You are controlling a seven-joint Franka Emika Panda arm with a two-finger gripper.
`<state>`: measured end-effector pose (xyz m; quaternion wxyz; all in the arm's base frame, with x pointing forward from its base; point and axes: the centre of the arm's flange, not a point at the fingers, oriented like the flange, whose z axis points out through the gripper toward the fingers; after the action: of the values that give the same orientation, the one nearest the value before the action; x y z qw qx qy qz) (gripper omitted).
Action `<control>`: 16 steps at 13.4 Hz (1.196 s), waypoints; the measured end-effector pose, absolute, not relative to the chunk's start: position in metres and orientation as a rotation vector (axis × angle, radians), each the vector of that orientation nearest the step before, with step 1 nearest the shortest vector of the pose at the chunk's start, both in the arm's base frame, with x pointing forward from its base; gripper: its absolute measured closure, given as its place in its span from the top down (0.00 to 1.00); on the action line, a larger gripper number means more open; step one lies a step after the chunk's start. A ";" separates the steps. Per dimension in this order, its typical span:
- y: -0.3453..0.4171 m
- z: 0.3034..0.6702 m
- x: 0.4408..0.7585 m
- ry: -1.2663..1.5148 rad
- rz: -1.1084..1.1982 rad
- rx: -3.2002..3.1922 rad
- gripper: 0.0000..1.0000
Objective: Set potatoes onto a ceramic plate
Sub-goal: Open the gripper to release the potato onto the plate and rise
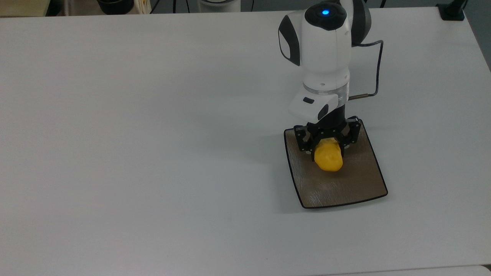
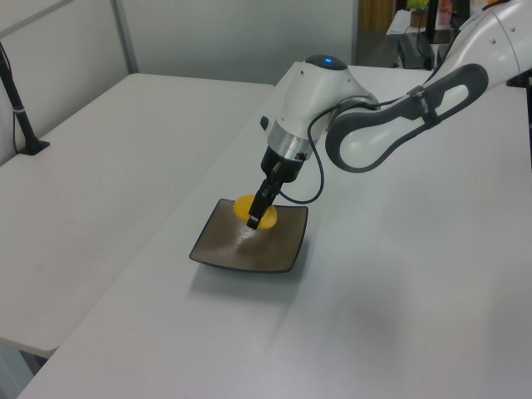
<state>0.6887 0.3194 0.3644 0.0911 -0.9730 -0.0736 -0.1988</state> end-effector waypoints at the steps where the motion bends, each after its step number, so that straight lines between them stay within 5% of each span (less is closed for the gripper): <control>1: 0.320 0.358 0.690 -0.217 -0.606 -2.886 0.66; 5: 0.322 0.343 0.694 -0.215 -0.656 -2.865 0.70; 7: 0.323 0.343 0.694 -0.216 -0.656 -2.864 0.98; 12: 0.324 0.358 0.696 -0.216 -0.688 -2.848 1.00; 16: 0.287 0.438 0.687 -0.165 -0.658 -2.878 1.00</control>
<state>0.6873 0.2870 0.4385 0.0920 -0.9692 -0.0556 -0.2217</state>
